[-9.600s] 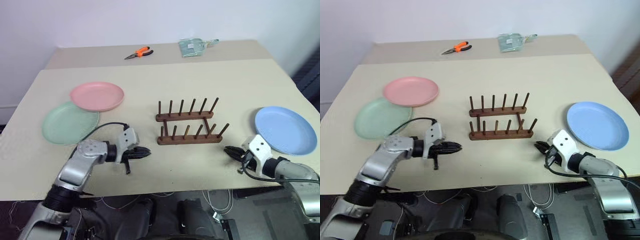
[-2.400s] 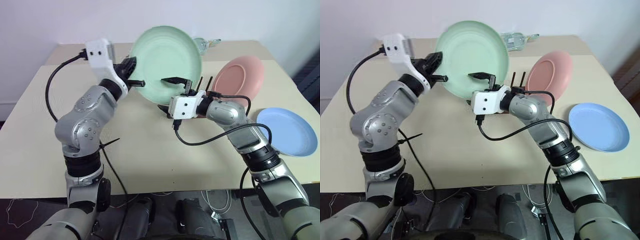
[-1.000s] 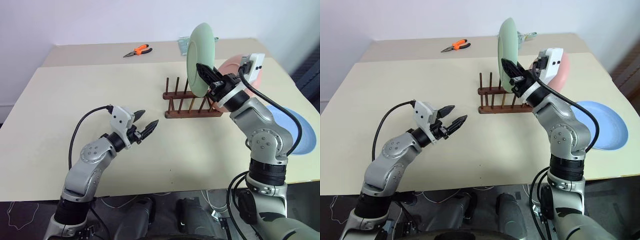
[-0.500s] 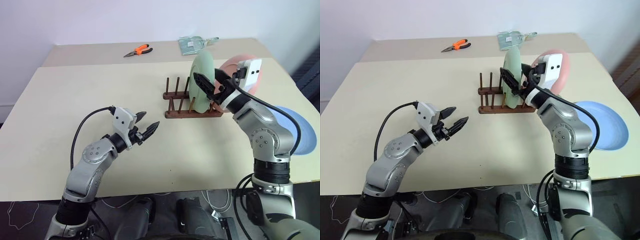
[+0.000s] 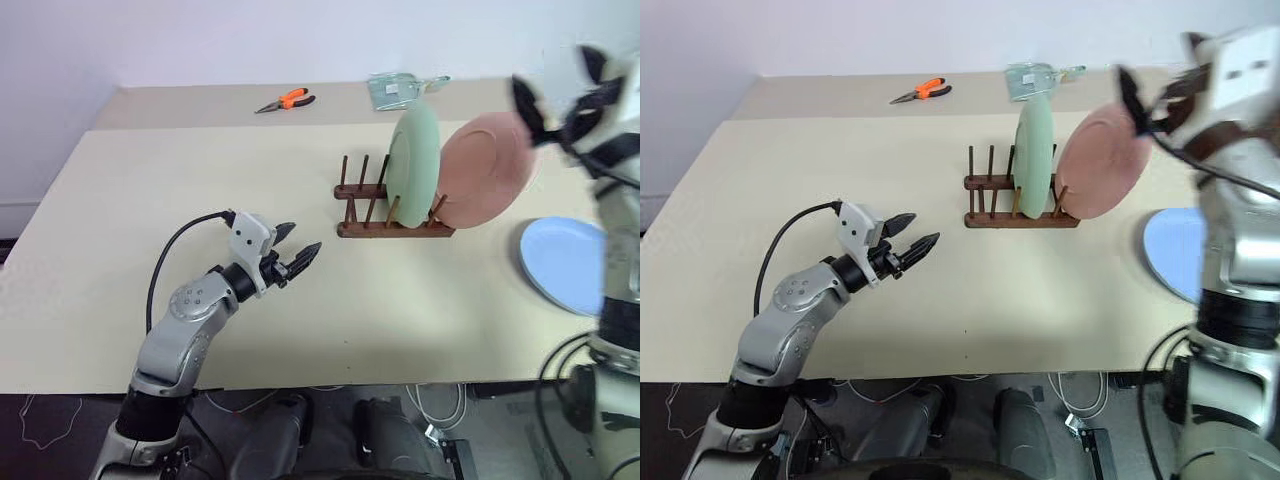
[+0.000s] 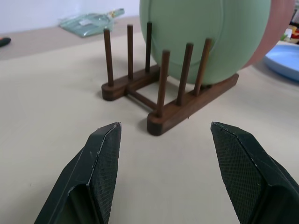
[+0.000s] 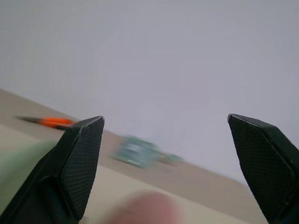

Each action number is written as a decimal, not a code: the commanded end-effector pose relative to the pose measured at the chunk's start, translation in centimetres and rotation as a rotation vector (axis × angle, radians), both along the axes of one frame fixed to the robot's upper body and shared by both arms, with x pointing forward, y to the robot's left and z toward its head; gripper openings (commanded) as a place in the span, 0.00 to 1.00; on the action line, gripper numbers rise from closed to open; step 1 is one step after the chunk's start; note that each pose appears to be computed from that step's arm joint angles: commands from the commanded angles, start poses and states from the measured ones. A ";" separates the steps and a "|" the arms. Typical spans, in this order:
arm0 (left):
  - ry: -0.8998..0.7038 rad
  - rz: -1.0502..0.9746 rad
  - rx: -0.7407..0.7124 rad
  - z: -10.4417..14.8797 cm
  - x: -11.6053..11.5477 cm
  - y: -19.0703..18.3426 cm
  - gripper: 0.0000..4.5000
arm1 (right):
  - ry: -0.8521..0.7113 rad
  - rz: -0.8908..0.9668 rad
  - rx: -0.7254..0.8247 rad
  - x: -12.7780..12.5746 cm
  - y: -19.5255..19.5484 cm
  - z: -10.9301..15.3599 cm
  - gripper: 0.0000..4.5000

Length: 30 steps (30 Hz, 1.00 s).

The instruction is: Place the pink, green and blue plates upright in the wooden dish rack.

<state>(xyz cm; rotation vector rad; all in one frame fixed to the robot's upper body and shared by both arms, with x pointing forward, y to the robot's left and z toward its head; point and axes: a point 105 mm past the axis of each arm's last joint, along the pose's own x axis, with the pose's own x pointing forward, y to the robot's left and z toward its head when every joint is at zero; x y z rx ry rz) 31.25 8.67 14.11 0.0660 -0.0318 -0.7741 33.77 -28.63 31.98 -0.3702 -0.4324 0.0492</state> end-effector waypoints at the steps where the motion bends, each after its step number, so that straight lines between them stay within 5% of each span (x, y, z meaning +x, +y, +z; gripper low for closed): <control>1: -0.051 -0.059 0.005 0.8 0.2 -1.1 0.70 | 0.040 -0.119 -0.032 -2.0 -3.4 -1.9 0.96; 8: -0.046 -0.117 0.028 0.0 0.5 -2.3 0.70 | 0.501 -0.034 -0.148 -4.8 -2.3 -14.2 0.96; 11: -0.044 -0.123 0.028 -0.1 0.3 -2.4 0.70 | 0.605 -0.144 -0.163 -4.7 -3.5 -17.8 0.96; 14: -0.046 -0.119 0.027 -0.1 0.2 -2.3 0.70 | 0.684 -0.218 -0.201 -4.4 -4.5 -20.2 0.76; 21: -0.049 -0.091 0.032 -0.1 0.1 -1.7 0.70 | 0.673 -0.245 -0.168 -3.0 -4.7 -19.8 0.01; 25: -0.048 -0.084 0.033 -0.2 0.0 -1.6 0.70 | 0.615 -0.251 -0.159 -2.3 -4.6 -18.5 0.01; 30: -0.050 -0.072 0.036 -0.3 0.3 -1.4 0.70 | 0.331 -0.276 -0.154 -1.0 -4.5 -10.7 0.01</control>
